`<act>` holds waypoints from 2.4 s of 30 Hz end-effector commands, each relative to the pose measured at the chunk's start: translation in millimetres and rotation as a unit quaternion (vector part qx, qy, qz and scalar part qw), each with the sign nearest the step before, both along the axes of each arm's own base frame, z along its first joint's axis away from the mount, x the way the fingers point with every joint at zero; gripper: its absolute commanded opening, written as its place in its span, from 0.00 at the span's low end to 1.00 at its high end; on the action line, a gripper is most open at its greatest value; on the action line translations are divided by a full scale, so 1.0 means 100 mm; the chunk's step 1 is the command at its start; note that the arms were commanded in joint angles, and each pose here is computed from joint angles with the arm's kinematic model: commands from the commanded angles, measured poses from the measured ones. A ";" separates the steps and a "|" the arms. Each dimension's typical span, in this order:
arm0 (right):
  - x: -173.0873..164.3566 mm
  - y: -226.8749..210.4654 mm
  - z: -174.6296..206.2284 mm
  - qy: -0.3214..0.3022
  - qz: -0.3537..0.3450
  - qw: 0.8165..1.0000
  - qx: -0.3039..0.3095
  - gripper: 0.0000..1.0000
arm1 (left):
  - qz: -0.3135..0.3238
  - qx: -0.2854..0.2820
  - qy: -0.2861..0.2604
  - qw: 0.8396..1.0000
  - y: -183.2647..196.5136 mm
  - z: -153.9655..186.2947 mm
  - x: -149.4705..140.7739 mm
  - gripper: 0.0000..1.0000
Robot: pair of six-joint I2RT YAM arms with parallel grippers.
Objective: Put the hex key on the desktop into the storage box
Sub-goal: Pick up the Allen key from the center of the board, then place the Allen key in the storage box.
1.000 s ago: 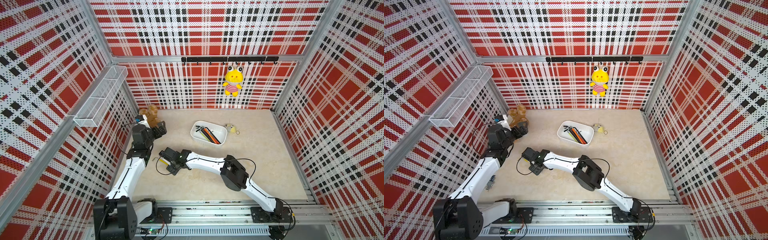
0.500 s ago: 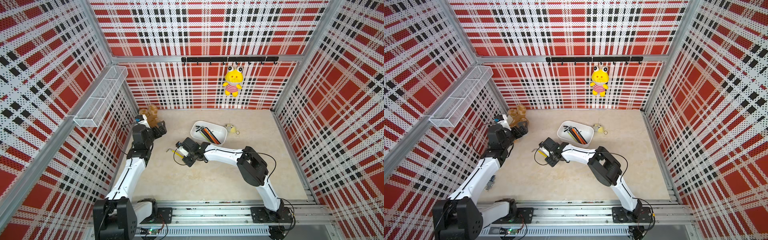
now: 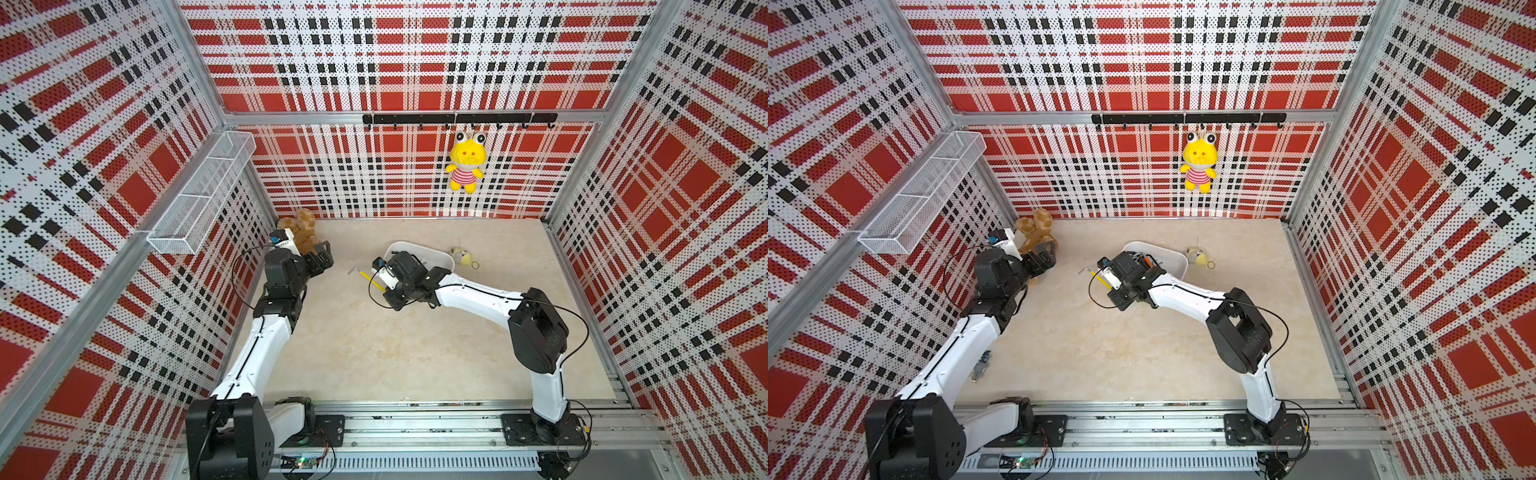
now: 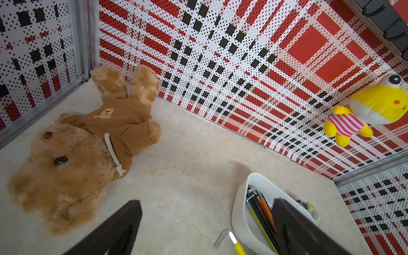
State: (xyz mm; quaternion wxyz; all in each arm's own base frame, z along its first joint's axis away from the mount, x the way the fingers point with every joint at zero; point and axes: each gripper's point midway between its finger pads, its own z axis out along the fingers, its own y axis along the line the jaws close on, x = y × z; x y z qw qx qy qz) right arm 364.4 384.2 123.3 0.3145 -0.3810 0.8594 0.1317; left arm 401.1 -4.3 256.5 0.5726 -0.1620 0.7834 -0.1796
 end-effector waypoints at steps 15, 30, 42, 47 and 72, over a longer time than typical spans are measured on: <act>0.59 -1.07 0.07 -0.026 -0.113 0.993 -0.032 0.00 | -0.022 0.004 -0.016 1.000 -0.08 0.15 0.06 0.99; 0.90 -1.30 -0.44 0.021 -0.164 0.984 -0.071 0.00 | -0.024 0.007 -0.014 1.000 -0.10 0.13 0.06 0.99; 0.94 -1.34 -0.66 0.045 -0.178 0.979 -0.086 0.00 | -0.021 0.008 -0.012 1.000 -0.09 0.12 0.06 0.99; 0.95 -1.35 -0.68 0.046 -0.182 0.978 -0.087 0.00 | -0.020 0.009 -0.013 1.000 -0.09 0.12 0.06 0.99; 0.99 -1.35 -0.23 0.001 -0.183 0.982 -0.056 0.54 | 0.005 0.017 -0.005 1.000 0.00 0.05 0.07 0.99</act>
